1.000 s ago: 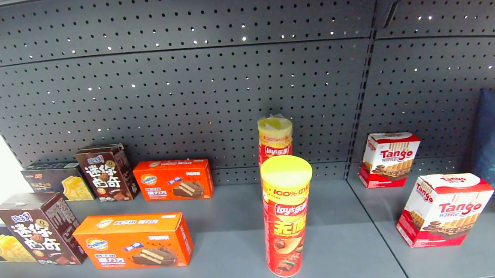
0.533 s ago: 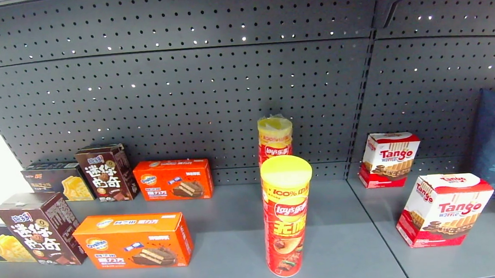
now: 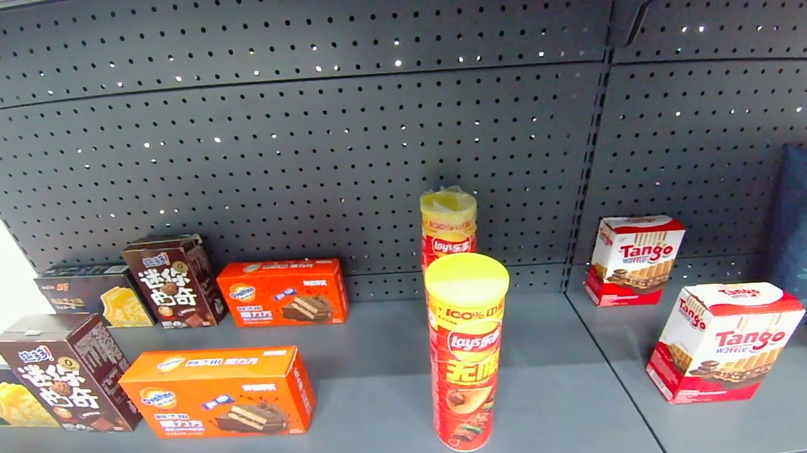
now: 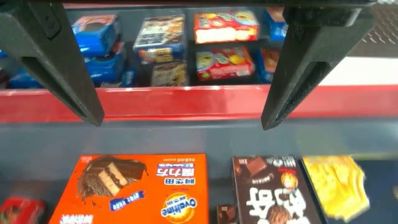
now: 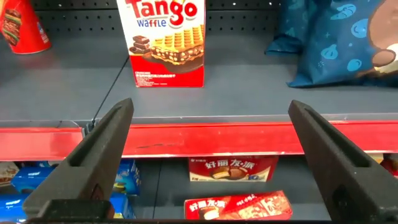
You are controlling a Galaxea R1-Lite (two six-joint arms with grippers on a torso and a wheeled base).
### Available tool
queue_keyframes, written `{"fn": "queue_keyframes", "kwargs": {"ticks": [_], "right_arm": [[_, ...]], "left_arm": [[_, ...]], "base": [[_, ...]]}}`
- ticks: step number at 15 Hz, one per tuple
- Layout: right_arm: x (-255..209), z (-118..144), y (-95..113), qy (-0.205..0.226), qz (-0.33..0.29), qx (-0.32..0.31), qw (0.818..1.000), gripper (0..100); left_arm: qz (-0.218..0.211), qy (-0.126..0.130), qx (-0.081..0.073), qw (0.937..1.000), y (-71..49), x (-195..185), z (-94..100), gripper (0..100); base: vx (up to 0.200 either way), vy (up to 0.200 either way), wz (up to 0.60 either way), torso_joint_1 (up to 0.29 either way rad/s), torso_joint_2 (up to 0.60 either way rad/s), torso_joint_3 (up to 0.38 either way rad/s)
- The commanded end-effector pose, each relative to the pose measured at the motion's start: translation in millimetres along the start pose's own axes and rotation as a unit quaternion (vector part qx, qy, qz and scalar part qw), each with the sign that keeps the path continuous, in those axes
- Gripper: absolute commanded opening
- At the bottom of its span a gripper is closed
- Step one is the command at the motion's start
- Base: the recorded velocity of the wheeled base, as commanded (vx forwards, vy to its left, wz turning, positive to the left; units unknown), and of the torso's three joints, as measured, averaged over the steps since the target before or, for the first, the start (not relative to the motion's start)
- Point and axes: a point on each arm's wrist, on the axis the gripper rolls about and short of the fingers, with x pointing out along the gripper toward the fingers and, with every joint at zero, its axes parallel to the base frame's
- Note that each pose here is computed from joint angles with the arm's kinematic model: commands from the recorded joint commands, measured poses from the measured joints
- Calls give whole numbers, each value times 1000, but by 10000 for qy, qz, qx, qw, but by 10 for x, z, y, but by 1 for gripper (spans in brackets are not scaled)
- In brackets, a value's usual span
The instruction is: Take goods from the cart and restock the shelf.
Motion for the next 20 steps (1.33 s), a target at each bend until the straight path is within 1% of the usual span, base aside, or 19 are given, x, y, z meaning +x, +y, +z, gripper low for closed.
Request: {"fn": "queue_keyframes", "kwargs": {"ticks": [1, 2, 3, 4, 5, 6, 7, 8, 9, 11, 12, 13, 14, 15, 16, 17, 18, 19, 20], "right_arm": [[-1, 0, 0, -8, -2, 0, 10000, 100], [-1, 0, 0, -8, -2, 0, 10000, 100], [-1, 0, 0, -8, 6, 0, 10000, 100], [-1, 0, 0, -8, -2, 0, 10000, 100], [-1, 0, 0, -8, -10, 0, 10000, 100], [-1, 0, 0, -8, -2, 0, 10000, 100], [-1, 0, 0, -8, 6, 0, 10000, 100], [-1, 0, 0, -8, -2, 0, 10000, 100], [-1, 0, 1, -8, -2, 0, 10000, 100], [-1, 0, 0, -8, -10, 0, 10000, 100], [-1, 0, 0, -8, -2, 0, 10000, 100], [-1, 0, 0, -8, 6, 0, 10000, 100], [-1, 0, 0, -8, -2, 0, 10000, 100], [-1, 0, 0, -8, -2, 0, 10000, 100], [-1, 0, 0, -8, -2, 0, 10000, 100], [-1, 0, 0, -8, -10, 0, 10000, 100], [-1, 0, 0, -8, -10, 0, 10000, 100], [-1, 0, 0, -8, -2, 0, 10000, 100], [-1, 0, 0, -8, -2, 0, 10000, 100]], "left_arm": [[-1069, -486, 544, 9916, 62, -49, -20, 100], [-1597, -612, 667, 9830, 90, -46, -19, 100], [-1875, -630, 688, 9778, 103, -36, -18, 100], [-2010, -629, 689, 9751, 108, -31, -19, 100], [-2045, -614, 608, 9750, 110, -29, -19, 100], [-1979, -568, 476, 9774, 107, -30, -25, 100], [-1730, -545, 339, 9828, 97, -41, -22, 100], [-1665, -528, 285, 9842, 94, -43, -24, 100], [-1658, -461, 301, 9846, 88, -35, -21, 100], [-1606, -143, 412, 9861, 59, 11, 0, 100], [-1568, -32, 435, 9867, 51, 29, 4, 100], [-1209, 513, 517, 9900, 11, 121, 21, 100], [-533, 805, 430, 9944, -14, 152, 27, 100], [-325, 874, 391, 9949, -22, 156, 28, 100], [-297, 899, 294, 9951, -41, 150, 25, 100], [-273, 815, 169, 9962, -57, 122, 20, 100], [-398, 527, 65, 9978, -81, 71, -3, 100], [-302, 215, 165, 9992, -103, 21, -30, 100], [-215, 78, 223, 9995, -109, 0, -36, 100]], "base": [[0, 0, 0, 0, 0, 0], [0, 0, 0, 0, 0, 0], [0, 0, 0, 0, 0, 0], [0, 0, 0, 0, 0, 0], [0, 0, 0, 0, 0, 0], [0, 0, 0, 0, 0, 0], [0, 0, 0, 0, 0, 0], [0, 0, 0, 0, 0, 0], [0, 0, 0, 0, 0, 0], [0, 0, 0, 0, 0, 0], [0, 0, 0, 0, 0, 0], [0, 0, 0, 0, 0, 0], [0, 0, 0, 0, 0, 0], [0, 0, 0, 0, 0, 0], [0, 0, 0, 0, 0, 0], [0, 0, 0, 0, 0, 0], [0, 0, 0, 0, 0, 0], [0, 0, 0, 0, 0, 0], [0, 0, 0, 0, 0, 0]]}}
